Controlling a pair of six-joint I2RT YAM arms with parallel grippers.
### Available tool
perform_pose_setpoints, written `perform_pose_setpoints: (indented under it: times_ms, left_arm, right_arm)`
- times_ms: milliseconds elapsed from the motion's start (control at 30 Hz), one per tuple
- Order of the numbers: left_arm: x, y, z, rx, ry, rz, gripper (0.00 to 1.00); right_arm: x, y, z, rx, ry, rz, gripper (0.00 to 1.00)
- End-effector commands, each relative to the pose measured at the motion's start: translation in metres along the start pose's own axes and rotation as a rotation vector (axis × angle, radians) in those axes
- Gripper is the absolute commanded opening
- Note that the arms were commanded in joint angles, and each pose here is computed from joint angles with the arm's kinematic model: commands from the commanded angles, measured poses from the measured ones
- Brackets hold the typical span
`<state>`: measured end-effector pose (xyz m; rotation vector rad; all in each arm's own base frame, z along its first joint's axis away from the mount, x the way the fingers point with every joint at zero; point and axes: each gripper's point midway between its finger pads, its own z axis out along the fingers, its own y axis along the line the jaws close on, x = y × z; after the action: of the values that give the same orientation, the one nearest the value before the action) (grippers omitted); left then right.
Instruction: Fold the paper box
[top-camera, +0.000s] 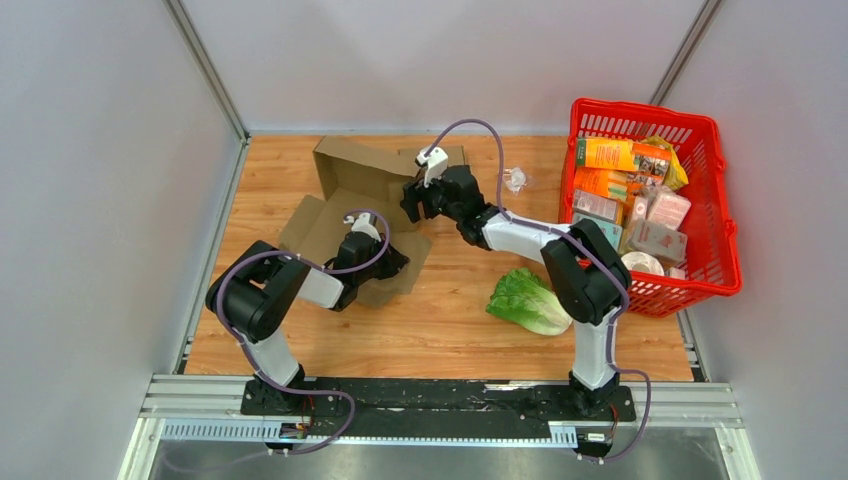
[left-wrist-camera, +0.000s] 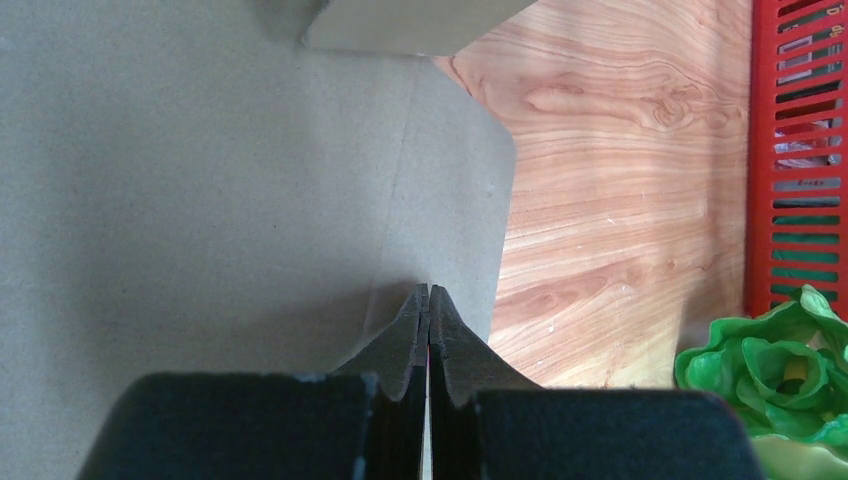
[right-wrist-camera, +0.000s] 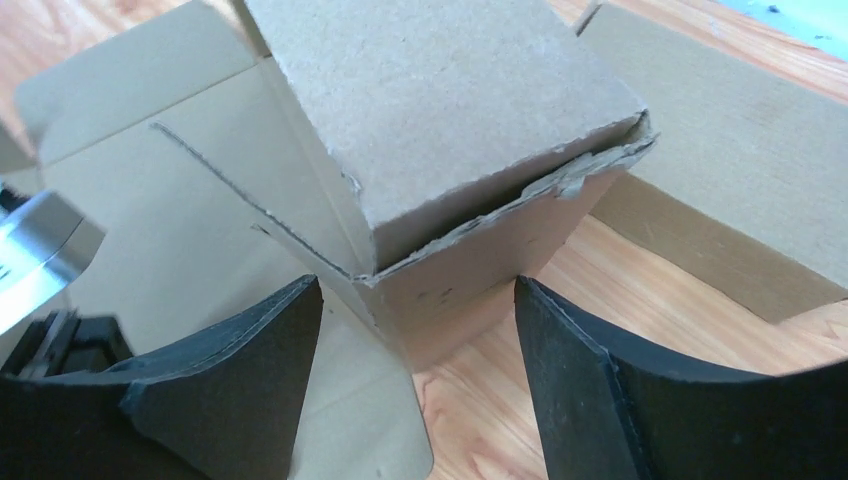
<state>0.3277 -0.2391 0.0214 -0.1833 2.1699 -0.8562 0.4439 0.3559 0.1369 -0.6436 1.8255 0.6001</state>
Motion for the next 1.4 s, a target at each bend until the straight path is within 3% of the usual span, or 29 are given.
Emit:
perform_pose_setpoints:
  times_ms: [0, 200, 367, 467, 500, 567, 667, 733, 767, 800, 867, 900, 967, 1000, 1167, 1267, 1300, 1367]
  left_arm:
    - [0.027, 0.022, -0.003, -0.061, 0.086, 0.016, 0.0]
    - [0.026, 0.022, -0.002, -0.059, 0.084, 0.019, 0.0]
    - [0.026, 0.023, -0.003, -0.062, 0.079, 0.022, 0.0]
    - [0.024, 0.021, -0.004, -0.05, 0.072, 0.033, 0.0]
    - [0.023, 0.02, -0.005, -0.047, 0.068, 0.037, 0.0]
    - [0.016, 0.015, -0.009, -0.032, 0.043, 0.058, 0.01]
    - [-0.004, 0.0, -0.03, 0.008, -0.036, 0.1, 0.11]
    - [-0.024, -0.012, -0.054, -0.005, -0.08, 0.127, 0.21]
    - [-0.032, -0.013, -0.064, -0.022, -0.092, 0.165, 0.24]
    - [-0.061, -0.026, -0.085, -0.029, -0.193, 0.181, 0.3]
    - [-0.07, -0.007, -0.112, -0.192, -0.189, 0.203, 0.34]
    - [-0.098, 0.001, -0.136, -0.291, -0.303, 0.194, 0.34]
    - [-0.103, 0.02, -0.161, -0.412, -0.32, 0.213, 0.35]
    - [-0.111, 0.019, -0.173, -0.415, -0.376, 0.213, 0.36]
    - [-0.091, 0.035, -0.183, -0.426, -0.349, 0.223, 0.38]
    - [-0.095, 0.055, -0.196, -0.546, -0.379, 0.214, 0.56]
    - [-0.096, 0.058, -0.196, -0.571, -0.376, 0.223, 0.66]
    - [-0.107, 0.052, -0.192, -0.576, -0.388, 0.251, 0.69]
  right_arm:
    - [-0.018, -0.015, 0.012, 0.162, -0.116, 0.044, 0.75]
    - [-0.022, -0.023, 0.016, 0.398, -0.159, 0.027, 0.73]
    - [-0.019, -0.031, 0.021, 0.474, -0.192, 0.073, 0.6]
    - [-0.02, -0.03, 0.026, 0.487, -0.203, 0.069, 0.42]
    - [-0.02, -0.029, 0.027, 0.492, -0.205, 0.063, 0.29]
    - [-0.02, -0.031, 0.03, 0.506, -0.206, 0.057, 0.22]
    - [-0.021, -0.036, 0.027, 0.523, -0.201, 0.026, 0.12]
    - [-0.022, -0.034, 0.026, 0.482, -0.195, 0.009, 0.0]
    - [-0.016, -0.036, 0.024, 0.464, -0.176, -0.009, 0.0]
    - [-0.021, -0.039, 0.019, 0.449, -0.182, -0.013, 0.0]
    - [-0.018, -0.035, 0.018, 0.379, -0.169, -0.023, 0.0]
    - [-0.017, -0.04, 0.015, 0.369, -0.157, -0.023, 0.0]
    - [-0.014, -0.038, 0.01, 0.317, -0.135, -0.023, 0.0]
    - [-0.012, -0.046, 0.007, 0.307, -0.131, -0.006, 0.0]
    - [-0.005, -0.044, 0.002, 0.229, -0.101, 0.007, 0.0]
    - [-0.003, -0.042, -0.001, 0.22, -0.093, -0.001, 0.0]
    - [-0.005, -0.043, -0.004, 0.225, -0.095, -0.001, 0.0]
    - [-0.003, -0.042, -0.004, 0.22, -0.09, -0.002, 0.0]
